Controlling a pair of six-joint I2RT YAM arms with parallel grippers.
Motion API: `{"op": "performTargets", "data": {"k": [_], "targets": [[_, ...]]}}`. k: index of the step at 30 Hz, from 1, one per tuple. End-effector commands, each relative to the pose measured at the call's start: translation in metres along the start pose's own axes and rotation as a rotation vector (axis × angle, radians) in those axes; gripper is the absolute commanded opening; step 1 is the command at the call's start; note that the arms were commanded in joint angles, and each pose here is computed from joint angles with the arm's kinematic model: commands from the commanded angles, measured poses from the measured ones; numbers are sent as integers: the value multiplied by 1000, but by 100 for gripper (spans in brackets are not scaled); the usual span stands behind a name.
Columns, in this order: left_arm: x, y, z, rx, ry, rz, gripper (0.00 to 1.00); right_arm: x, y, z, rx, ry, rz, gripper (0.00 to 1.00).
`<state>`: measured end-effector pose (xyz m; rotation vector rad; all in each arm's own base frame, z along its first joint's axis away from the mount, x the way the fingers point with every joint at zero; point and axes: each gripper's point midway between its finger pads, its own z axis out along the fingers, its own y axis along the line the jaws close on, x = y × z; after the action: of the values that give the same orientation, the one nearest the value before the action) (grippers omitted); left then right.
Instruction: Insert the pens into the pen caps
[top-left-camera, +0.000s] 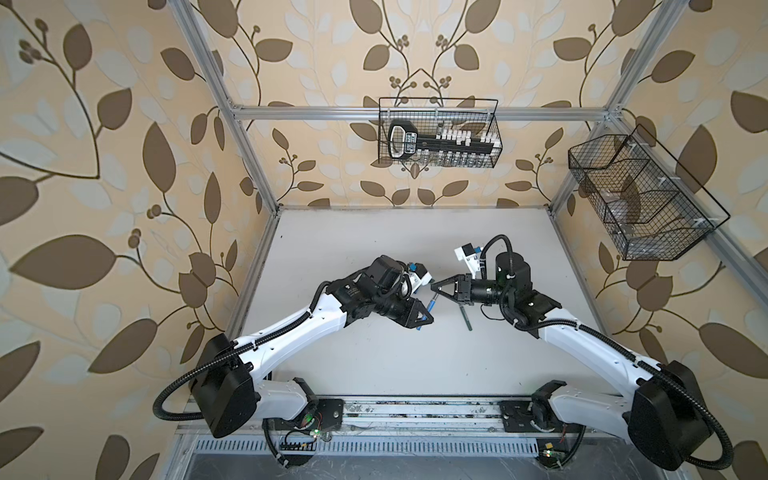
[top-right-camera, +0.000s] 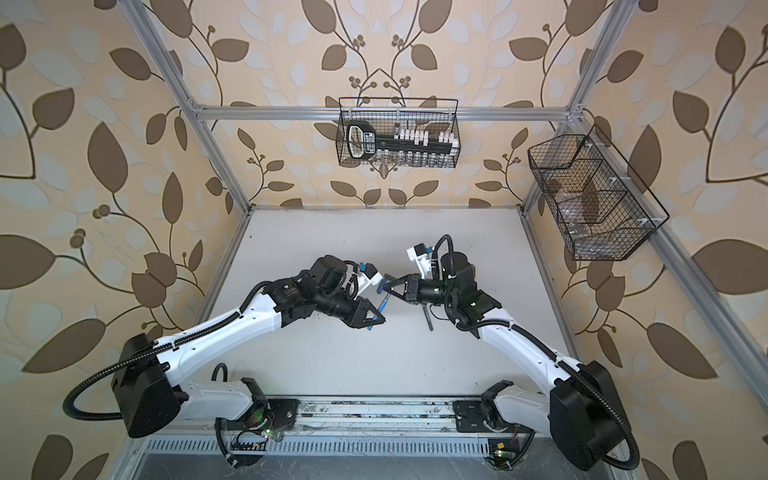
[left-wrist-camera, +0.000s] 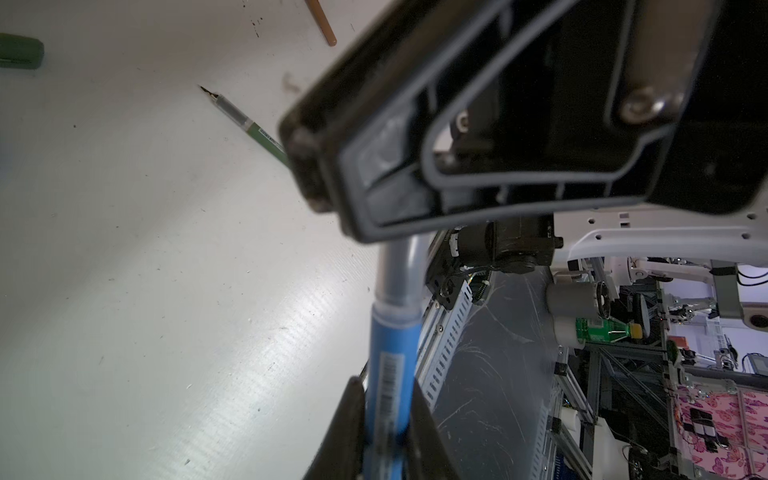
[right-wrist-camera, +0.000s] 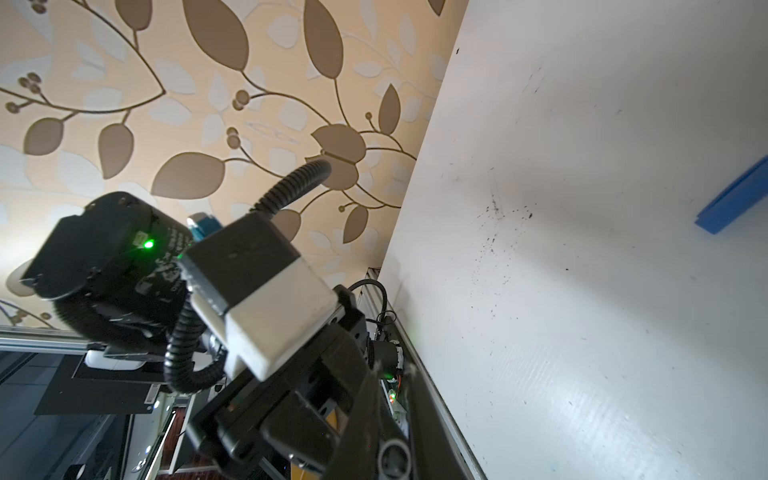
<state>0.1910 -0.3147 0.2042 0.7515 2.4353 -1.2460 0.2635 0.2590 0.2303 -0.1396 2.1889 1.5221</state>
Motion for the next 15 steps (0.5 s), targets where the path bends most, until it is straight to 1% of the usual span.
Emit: {"op": "performTargets", "data": {"k": [1, 3, 5, 8, 10, 12, 15], "targets": [[-10, -4, -11, -23, -70, 21, 12, -14, 7, -13, 77, -57, -63, 39], [-7, 0, -12, -39, -75, 9, 12, -21, 9, -21, 105, -90, -76, 46], [-4, 5, -14, -61, -83, -3, 12, -27, 10, -29, 135, -123, -84, 48], [-2, 13, -21, -114, -116, -10, 11, -30, -11, -41, 288, -143, -91, 50], [-3, 20, -31, -176, -155, -13, 11, -26, -32, -46, 412, -120, -92, 49], [-5, 25, -45, -234, -205, -16, 10, -19, -52, -44, 493, -87, -84, 48], [-8, 31, -67, -318, -283, -15, 10, -8, -75, -26, 572, -31, -85, 46]]}}
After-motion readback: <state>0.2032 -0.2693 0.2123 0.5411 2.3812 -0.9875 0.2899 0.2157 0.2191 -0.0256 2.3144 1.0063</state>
